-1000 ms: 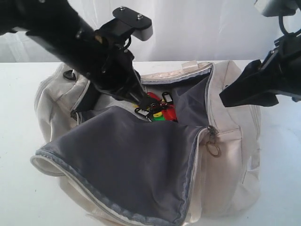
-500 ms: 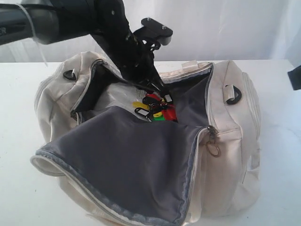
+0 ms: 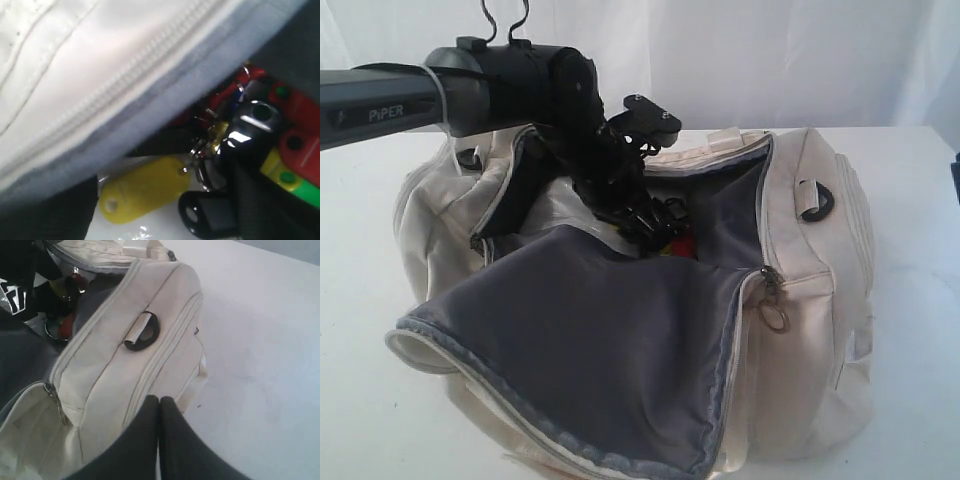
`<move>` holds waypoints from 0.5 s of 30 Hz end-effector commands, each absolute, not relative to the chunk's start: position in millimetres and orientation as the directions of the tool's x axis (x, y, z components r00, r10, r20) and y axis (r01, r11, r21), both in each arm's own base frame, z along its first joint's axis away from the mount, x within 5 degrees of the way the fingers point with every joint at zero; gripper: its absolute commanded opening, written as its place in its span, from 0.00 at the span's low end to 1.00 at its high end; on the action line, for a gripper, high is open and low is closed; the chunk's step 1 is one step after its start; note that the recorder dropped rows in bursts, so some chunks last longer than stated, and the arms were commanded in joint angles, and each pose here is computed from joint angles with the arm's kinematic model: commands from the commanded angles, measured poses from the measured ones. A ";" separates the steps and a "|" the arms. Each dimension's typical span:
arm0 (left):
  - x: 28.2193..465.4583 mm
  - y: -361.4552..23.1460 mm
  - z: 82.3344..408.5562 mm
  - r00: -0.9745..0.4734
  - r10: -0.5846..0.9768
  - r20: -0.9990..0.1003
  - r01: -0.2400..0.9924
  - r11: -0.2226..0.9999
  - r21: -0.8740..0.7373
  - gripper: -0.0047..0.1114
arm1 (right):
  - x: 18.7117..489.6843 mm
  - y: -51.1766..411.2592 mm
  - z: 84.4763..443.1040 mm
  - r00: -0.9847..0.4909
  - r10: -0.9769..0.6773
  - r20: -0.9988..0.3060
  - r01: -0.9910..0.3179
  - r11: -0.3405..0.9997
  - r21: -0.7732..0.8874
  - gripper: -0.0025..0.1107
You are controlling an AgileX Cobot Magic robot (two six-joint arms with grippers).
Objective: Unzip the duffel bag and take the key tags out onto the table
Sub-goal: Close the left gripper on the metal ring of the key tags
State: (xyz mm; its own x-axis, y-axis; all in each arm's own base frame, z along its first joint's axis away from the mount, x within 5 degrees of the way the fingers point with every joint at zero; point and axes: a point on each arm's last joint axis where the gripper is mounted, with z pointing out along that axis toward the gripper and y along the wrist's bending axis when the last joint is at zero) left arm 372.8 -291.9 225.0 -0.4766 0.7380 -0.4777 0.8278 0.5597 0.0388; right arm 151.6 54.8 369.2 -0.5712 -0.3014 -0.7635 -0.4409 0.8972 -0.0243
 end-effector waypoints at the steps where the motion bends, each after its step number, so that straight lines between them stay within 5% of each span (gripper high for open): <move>1: 372.2 -299.0 209.3 -0.535 0.698 -0.476 0.809 0.586 -0.050 0.69 | 151.0 54.0 369.9 -0.565 -0.292 -0.772 -0.432 0.902 -0.025 0.02; 8: 371.2 -305.8 198.2 -0.589 0.653 -0.476 0.785 0.603 -0.143 0.65 | 151.2 54.0 370.1 -0.563 -0.292 -0.773 -0.432 0.902 -0.026 0.02; 10: 370.3 -307.0 198.6 -0.599 0.642 -0.478 0.779 0.605 -0.164 0.53 | 151.2 54.0 370.1 -0.563 -0.292 -0.773 -0.432 0.902 -0.026 0.02; 15: 365.5 -306.0 215.0 -0.601 0.627 -0.495 0.778 0.600 -0.186 0.05 | 151.2 54.0 370.1 -0.563 -0.292 -0.773 -0.432 0.902 -0.026 0.02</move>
